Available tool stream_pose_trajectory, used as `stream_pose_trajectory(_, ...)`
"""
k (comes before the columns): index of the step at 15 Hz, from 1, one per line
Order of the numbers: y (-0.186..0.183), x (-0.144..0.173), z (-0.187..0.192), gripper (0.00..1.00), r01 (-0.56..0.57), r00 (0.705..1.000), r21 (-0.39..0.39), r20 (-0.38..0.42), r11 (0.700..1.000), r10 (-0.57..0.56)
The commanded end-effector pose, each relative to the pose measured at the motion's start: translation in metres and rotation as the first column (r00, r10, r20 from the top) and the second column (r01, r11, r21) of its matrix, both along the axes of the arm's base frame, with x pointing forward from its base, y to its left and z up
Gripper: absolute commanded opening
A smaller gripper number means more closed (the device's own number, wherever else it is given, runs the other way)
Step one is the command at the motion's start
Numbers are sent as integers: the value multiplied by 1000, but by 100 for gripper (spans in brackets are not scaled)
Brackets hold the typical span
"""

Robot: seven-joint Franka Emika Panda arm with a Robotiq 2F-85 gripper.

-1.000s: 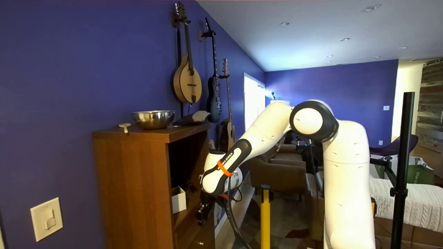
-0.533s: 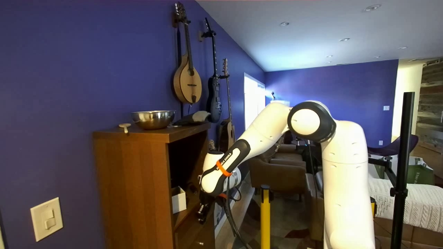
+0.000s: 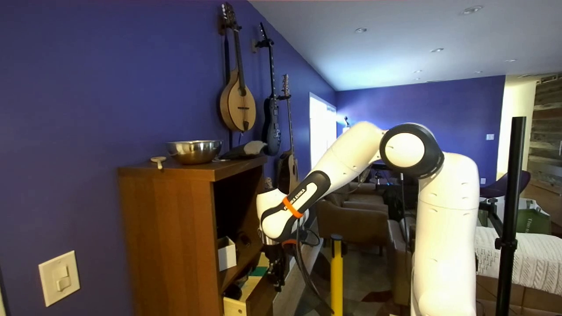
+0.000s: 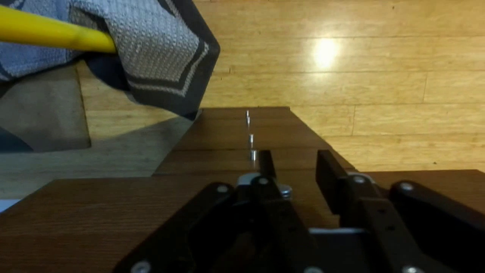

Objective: Open the top drawer

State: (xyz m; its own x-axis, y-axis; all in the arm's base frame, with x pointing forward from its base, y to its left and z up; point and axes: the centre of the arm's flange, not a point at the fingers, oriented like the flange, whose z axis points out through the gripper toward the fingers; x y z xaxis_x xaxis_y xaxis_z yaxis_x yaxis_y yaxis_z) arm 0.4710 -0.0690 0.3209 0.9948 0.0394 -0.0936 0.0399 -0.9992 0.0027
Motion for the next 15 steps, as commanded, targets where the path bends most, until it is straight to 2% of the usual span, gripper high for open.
stream_pose_trajectory(1, 9, -35, 30, 67, 29, 995, -43, -89, 999, -33)
stream_pose_trajectory(4, 14, -47, 62, 89, 45, 994, -86, -92, 995, -53)
stream_pose_trajectory(6, 20, -50, 82, 100, 31, 998, -99, -44, 995, -35)
stream_pose_trajectory(9, 25, -41, 98, 100, 1, 995, -104, 100, 995, 9)
stream_pose_trajectory(12, 22, -17, 93, 100, -9, 969, -94, 246, 996, 32)
stream_pose_trajectory(15, 14, 4, 75, 100, -3, 946, -85, 323, 996, 30)
